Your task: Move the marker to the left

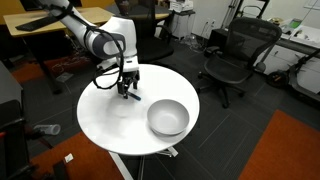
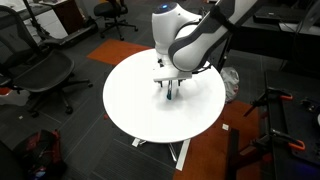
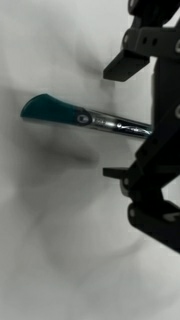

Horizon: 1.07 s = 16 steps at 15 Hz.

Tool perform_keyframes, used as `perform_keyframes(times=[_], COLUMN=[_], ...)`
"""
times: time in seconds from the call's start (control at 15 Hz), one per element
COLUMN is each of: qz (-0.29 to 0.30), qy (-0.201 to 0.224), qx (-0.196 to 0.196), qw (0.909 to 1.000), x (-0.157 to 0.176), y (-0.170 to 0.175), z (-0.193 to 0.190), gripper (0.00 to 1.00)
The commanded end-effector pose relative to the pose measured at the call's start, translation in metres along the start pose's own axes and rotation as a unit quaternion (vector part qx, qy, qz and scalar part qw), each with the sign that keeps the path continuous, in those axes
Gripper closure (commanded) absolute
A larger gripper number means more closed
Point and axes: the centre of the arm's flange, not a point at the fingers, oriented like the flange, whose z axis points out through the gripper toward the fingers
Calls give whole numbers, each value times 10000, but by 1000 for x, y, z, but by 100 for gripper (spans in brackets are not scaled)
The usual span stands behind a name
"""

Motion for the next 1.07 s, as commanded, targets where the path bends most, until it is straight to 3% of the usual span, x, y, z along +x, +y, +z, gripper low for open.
perform_keyframes(times=[0.0,0.4,0.53,0.8,1.0], qz=[41,39,13,-513,-1186], qy=[3,7,2,0,197], qx=[85,97,101,516,817], qw=[10000,9999,9999,9973,9894], x=[5,6,6,4,0], y=[-7,-10,-12,-22,-36], z=[1,1,0,-33,-71], gripper=[42,89,100,95,95])
